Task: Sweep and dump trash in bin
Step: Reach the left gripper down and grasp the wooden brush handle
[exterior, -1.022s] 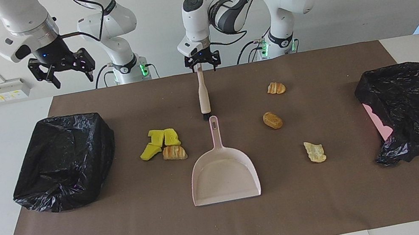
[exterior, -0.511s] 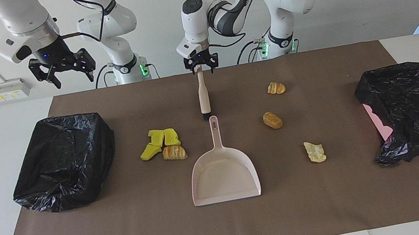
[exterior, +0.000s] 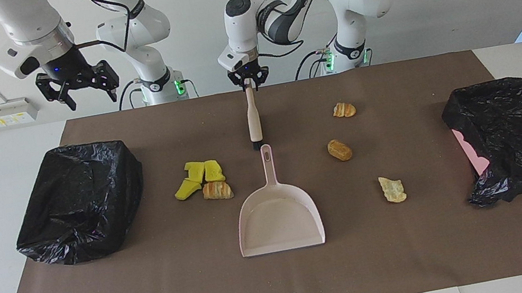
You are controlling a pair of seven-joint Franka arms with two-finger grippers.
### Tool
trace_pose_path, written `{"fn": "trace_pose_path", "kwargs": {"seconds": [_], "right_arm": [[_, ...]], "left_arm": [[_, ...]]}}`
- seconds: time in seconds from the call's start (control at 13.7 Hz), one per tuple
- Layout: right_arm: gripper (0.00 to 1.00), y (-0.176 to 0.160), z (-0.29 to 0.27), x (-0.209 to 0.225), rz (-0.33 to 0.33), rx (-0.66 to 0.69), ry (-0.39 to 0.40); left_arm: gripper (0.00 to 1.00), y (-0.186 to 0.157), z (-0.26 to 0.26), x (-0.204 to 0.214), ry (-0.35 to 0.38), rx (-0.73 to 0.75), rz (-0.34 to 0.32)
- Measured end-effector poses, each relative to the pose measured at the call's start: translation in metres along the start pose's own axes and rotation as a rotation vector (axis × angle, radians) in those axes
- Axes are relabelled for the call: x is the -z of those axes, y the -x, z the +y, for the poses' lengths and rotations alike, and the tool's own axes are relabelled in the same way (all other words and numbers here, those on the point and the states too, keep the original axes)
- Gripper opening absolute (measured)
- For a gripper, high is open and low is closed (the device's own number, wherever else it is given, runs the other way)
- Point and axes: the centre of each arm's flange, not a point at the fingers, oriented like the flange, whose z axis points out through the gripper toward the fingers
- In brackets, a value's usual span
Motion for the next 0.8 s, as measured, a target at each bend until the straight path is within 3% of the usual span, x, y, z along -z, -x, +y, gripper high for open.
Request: {"fn": "trace_pose_path", "kwargs": {"seconds": [0.07,0.36,0.8], "right_arm": [[1.00,0.000,0.000,0.000,0.000,0.000,0.000],[1.00,0.000,0.000,0.000,0.000,0.000,0.000],[1.00,-0.007,-0.047,0.003,0.049,0.063,-0.023]], "left_arm": [[0.26,0.000,0.000,0.000,0.000,0.000,0.000],[0.26,-0.006,-0.008,0.006,-0.029,0.021,-0.029],[0.26,-0.046,-0.087,0.081,-0.113,0.006,-0.123]]}}
